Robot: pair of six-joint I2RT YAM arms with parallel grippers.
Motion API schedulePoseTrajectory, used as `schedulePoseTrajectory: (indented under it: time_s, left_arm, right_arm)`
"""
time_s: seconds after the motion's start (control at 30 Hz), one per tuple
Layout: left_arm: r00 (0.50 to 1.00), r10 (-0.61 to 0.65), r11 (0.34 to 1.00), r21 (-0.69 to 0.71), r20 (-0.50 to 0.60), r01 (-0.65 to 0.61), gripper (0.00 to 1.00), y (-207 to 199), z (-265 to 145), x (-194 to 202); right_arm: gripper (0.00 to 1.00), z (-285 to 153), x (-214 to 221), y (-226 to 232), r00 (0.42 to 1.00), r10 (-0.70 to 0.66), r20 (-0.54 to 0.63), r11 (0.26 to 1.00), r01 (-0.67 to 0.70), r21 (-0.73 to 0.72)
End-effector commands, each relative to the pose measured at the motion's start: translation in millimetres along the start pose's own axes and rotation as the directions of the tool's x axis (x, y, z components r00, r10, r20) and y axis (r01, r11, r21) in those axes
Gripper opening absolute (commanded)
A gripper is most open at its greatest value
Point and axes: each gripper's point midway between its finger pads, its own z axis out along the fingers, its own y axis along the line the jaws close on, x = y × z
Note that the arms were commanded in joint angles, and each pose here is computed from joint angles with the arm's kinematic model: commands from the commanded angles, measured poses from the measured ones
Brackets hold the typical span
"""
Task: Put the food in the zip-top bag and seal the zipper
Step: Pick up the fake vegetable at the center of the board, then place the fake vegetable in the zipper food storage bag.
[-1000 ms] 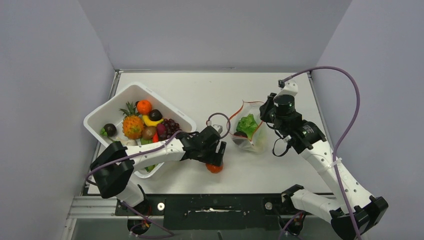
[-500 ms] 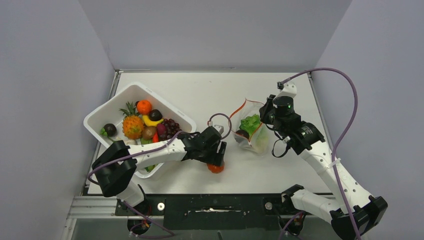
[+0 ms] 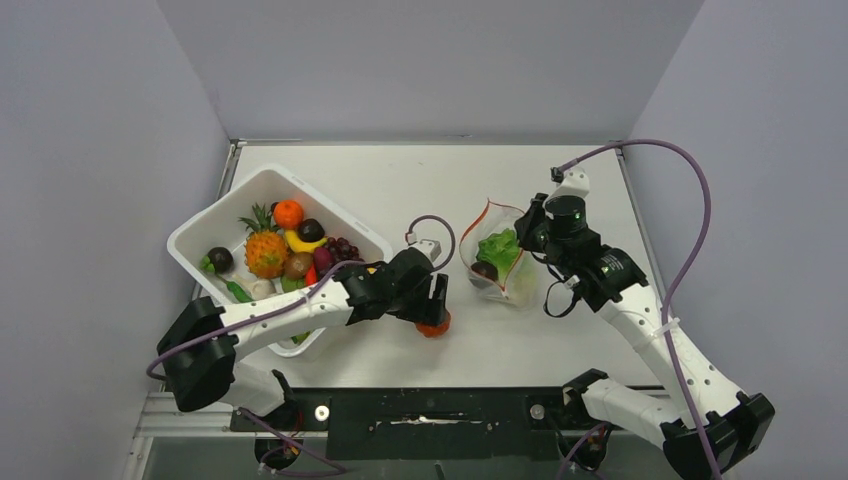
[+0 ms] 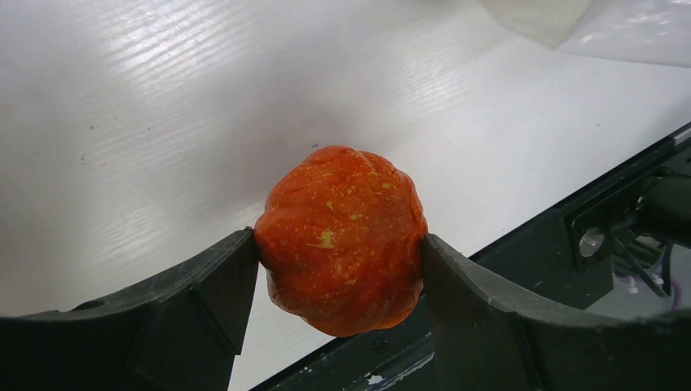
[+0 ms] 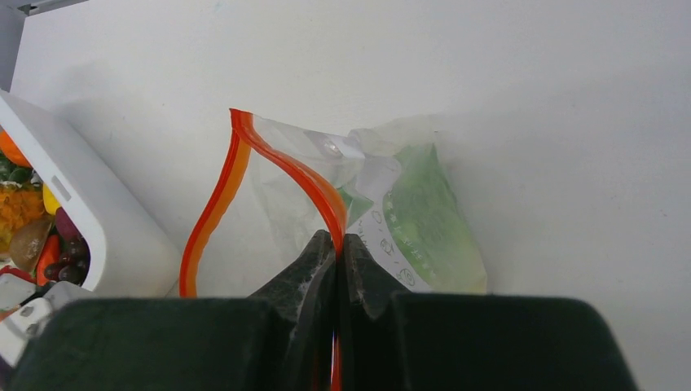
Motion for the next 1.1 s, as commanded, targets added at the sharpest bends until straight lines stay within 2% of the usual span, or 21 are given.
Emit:
schedulePoseTrajectory:
  time_s: [0.0, 0.17, 0.5, 0.83, 1.07]
  left_arm:
    - [0.989, -0.038, 0.998, 0.052, 0.145, 0.031, 0.35, -19, -37, -39]
    - [0.957, -0.088, 0.993, 0.1, 0.277, 0.062, 0.32, -28, -75, -70]
    - [0.832, -0.204, 0.956, 0.286, 0.515, 0.057, 0.3, -55, -146, -130]
    - [0.775, -0.198, 0.927, 0.372, 0.6, -0.051, 0.28, -92, -165, -169]
    - [0.776, -0.189, 0.927, 0.37, 0.602, -0.061, 0.28, -96, -142, -176]
  right_arm:
    - [0.0, -10, -17, 12, 0.998, 0.016, 0.061, 0.997, -0.011, -0.076]
    - [0.0, -9, -12, 20, 0.999, 0.008, 0.033, 0.993, -0.004, -0.115]
    - [0.0, -14, -9, 55, 0.997, 0.077, -0.014, 0.954, -0.078, -0.289]
    - [0.0, -12, -7, 76, 0.989, 0.135, -0.057, 0.92, -0.147, -0.365]
    - [0.0, -18, -14, 87, 0.986, 0.159, -0.057, 0.901, -0.168, -0.401]
